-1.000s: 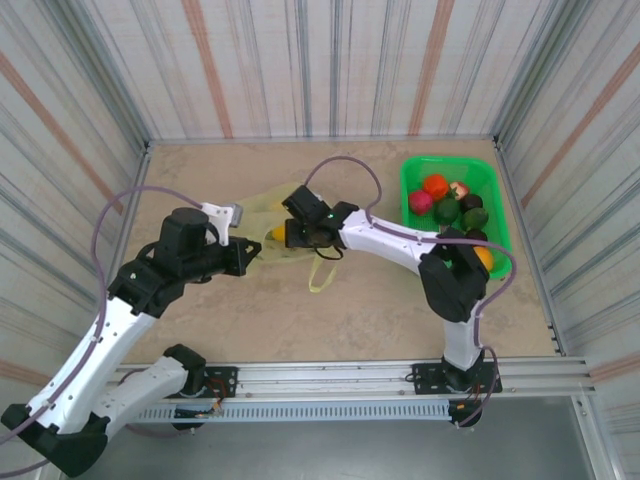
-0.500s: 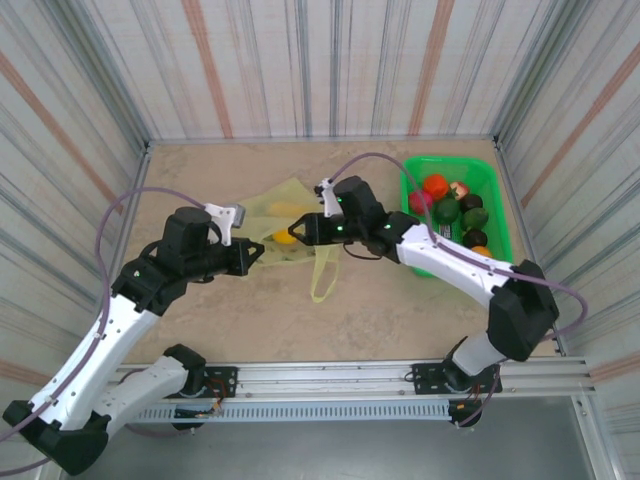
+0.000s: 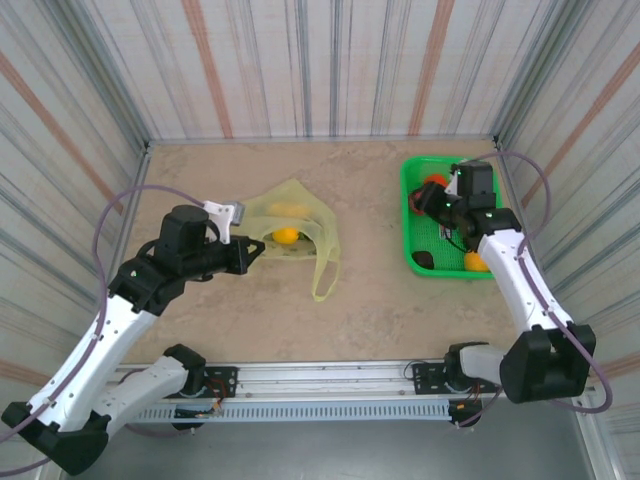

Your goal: Place the fake fruits into the plastic bag and tie a complex knot

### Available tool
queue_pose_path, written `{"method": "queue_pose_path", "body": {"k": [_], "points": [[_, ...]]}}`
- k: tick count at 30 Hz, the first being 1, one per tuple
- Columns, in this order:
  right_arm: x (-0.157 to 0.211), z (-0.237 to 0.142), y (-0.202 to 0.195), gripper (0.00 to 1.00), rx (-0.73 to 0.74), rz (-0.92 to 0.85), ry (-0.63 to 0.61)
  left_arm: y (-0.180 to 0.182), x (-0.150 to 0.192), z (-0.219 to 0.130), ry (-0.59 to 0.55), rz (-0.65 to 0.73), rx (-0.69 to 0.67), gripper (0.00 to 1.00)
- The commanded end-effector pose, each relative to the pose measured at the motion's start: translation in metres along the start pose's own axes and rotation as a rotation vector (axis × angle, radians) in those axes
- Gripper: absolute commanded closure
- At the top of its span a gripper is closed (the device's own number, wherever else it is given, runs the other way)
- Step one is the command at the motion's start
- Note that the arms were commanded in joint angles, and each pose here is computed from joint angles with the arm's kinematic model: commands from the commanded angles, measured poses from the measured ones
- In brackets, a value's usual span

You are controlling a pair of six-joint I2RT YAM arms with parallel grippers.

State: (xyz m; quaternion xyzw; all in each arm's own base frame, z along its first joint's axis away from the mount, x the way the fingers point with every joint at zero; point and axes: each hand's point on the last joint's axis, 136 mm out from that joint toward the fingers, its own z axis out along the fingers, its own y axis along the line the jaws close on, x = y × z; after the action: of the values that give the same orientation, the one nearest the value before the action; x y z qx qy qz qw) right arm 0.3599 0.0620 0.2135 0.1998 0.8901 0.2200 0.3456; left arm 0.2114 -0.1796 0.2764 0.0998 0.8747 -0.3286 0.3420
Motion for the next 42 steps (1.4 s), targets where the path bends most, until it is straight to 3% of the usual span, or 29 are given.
{"method": "queue_pose_path", "body": {"k": [1, 6, 12, 20, 30, 36, 42], "points": [[0.006, 0.001, -0.055, 0.36, 0.215, -0.016, 0.072, -0.010, -0.009, -0.010, -0.029, 0.030, 0.032, 1.00], [-0.011, 0.016, -0.089, 0.34, 0.393, -0.109, 0.102, -0.011, -0.007, -0.007, -0.021, 0.039, 0.042, 1.00], [-0.030, 0.051, -0.109, 0.33, 0.469, -0.151, 0.168, -0.012, -0.007, -0.003, -0.013, 0.052, 0.054, 1.00], [-0.046, 0.084, -0.119, 0.33, 0.494, -0.150, 0.219, -0.013, -0.009, -0.002, -0.018, 0.064, 0.062, 1.00], [-0.029, 0.118, -0.143, 0.33, 0.528, -0.125, 0.331, -0.013, -0.008, -0.001, -0.010, 0.081, 0.061, 1.00], [-0.017, 0.138, -0.157, 0.23, 0.524, -0.096, 0.382, -0.012, -0.006, 0.001, 0.004, 0.079, 0.059, 1.00], [-0.021, 0.148, -0.162, 0.24, 0.515, -0.094, 0.392, -0.014, -0.006, -0.001, 0.008, 0.081, 0.062, 1.00]]}}
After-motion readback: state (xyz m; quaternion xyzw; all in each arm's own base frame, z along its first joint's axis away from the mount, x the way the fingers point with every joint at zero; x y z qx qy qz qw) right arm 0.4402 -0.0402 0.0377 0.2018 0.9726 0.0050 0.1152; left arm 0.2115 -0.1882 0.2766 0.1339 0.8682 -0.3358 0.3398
